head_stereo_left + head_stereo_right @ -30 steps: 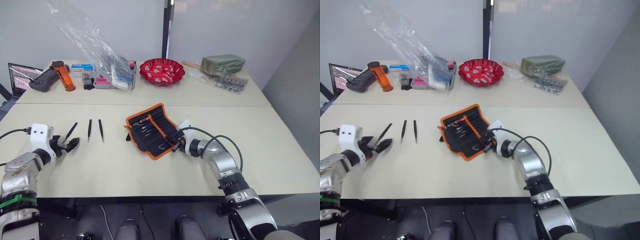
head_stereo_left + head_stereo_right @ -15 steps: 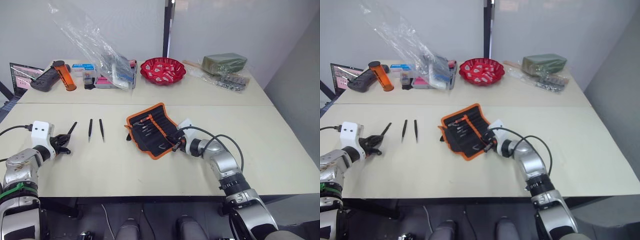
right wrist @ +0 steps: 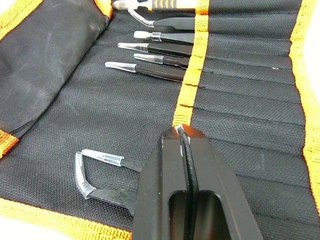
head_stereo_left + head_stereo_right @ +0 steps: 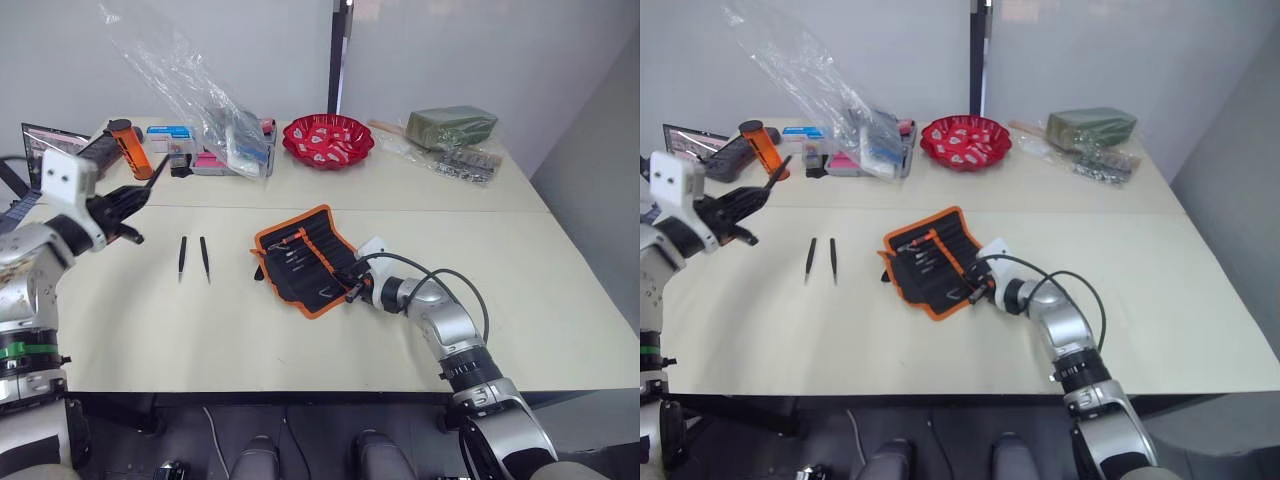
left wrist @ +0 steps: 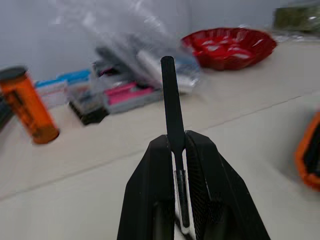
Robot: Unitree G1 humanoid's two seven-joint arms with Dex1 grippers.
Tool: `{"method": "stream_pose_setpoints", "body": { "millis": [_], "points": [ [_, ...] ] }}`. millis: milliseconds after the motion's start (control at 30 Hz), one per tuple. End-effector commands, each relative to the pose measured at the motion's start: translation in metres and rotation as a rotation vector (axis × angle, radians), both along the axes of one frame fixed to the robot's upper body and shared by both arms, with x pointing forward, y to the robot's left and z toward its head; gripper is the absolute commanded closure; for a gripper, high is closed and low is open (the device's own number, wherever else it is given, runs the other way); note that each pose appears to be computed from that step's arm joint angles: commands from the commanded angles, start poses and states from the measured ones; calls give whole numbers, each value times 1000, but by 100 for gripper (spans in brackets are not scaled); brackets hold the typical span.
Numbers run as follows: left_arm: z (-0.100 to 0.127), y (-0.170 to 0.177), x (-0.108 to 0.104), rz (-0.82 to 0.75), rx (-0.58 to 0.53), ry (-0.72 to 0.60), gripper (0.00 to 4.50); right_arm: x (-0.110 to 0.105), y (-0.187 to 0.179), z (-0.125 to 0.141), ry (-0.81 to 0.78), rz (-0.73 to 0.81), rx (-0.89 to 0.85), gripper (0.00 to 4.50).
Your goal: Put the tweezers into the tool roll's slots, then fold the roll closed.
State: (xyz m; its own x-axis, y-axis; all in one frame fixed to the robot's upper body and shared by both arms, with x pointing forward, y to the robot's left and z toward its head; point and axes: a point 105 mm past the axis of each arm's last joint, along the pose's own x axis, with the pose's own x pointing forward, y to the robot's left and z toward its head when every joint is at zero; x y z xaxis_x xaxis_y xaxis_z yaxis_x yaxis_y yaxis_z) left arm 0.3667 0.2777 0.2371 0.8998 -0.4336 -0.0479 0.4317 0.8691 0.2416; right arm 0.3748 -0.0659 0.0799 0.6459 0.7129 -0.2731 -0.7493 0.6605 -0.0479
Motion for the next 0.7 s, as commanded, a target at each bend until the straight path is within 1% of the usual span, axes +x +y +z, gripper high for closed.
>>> {"method": "stream_pose_setpoints", "body": {
  "millis": [33,133,200,267,333,400,500,600,700],
  "points": [
    [14,-39,2,-132,131,21,447,-5,-22,-35,113,-81,-77,450],
    [12,-77,1,-274,220,87,447,-6,-22,-35,113,-83,-78,450],
    [9,-98,2,-332,254,134,447,-8,-22,-36,115,-86,-76,450],
    [6,-108,3,-362,269,171,447,-9,-21,-37,117,-88,-75,450],
    [-10,-127,2,-429,324,258,447,-11,-21,-38,116,-89,-85,450],
    [-23,-144,0,-486,351,318,447,-12,-23,-37,109,-104,-83,450],
    [-34,-155,2,-521,409,355,447,-12,-25,-33,104,-120,-71,450],
    [-41,-165,2,-551,426,390,447,-14,-25,-31,104,-123,-67,450],
    [-57,-167,1,-565,487,418,447,-15,-24,-33,111,-131,-67,450]
  ]
}}
